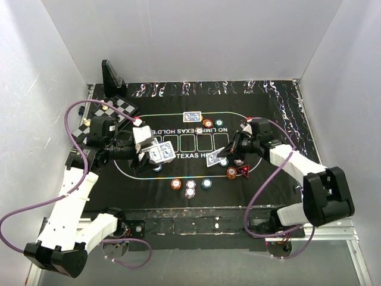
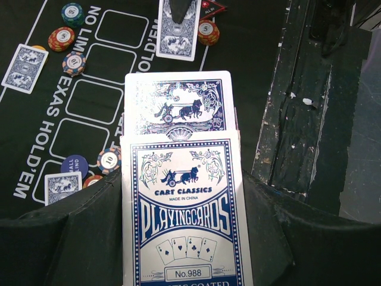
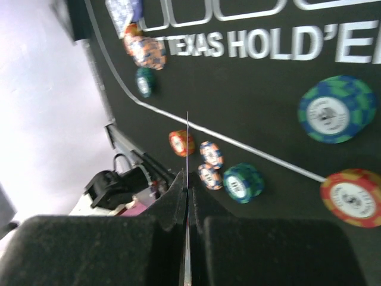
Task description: Distribute texas hold em gaming equipment
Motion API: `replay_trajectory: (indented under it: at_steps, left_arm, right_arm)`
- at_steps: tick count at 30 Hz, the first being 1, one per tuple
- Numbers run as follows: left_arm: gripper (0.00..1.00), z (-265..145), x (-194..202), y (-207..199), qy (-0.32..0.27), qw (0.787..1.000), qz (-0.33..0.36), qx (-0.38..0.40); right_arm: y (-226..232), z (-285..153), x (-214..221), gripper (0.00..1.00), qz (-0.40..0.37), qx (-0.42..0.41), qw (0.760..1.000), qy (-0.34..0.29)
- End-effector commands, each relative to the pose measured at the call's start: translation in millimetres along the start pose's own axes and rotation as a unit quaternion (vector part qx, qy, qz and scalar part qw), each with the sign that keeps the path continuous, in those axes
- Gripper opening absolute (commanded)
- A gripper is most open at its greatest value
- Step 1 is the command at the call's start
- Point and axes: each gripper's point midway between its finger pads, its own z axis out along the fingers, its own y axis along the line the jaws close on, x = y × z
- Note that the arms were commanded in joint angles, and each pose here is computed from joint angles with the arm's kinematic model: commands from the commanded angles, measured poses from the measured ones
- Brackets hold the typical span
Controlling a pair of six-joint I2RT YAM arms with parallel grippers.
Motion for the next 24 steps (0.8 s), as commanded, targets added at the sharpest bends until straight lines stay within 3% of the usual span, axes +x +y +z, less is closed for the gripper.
replay_trajectory:
  at_steps: [1, 10, 18, 21, 24]
  left_arm:
    - [0.15, -4, -10, -6, -0.017, 1.0, 0.015, 0.007]
    - [0.15, -4, -7, -8, -0.013, 1.0, 0.016, 0.011]
    - [0.15, -3, -9, -6, -0.013, 1.0, 0.014, 0.013]
    - [0.15, -4, -8, -6, -0.012, 1.0, 0.015, 0.011]
    - [0.15, -4, -6, -7, -0.009, 1.0, 0.018, 0.011]
  right_arm:
    - [-34, 10, -9, 0.01, -0.027, 0.062, 0.998, -0.011]
    - [-62, 30, -7, 0.01, -0.003, 0.09, 0.996, 0.008]
    - [-59, 50, 13, 0.06, -0.02, 0.105, 0.994, 0.039]
    - [-61, 46, 9, 0.25, -0.02, 0.12, 0.992, 0.026]
    - [-66, 37, 1, 0.29, -0.032, 0.155, 0.987, 0.003]
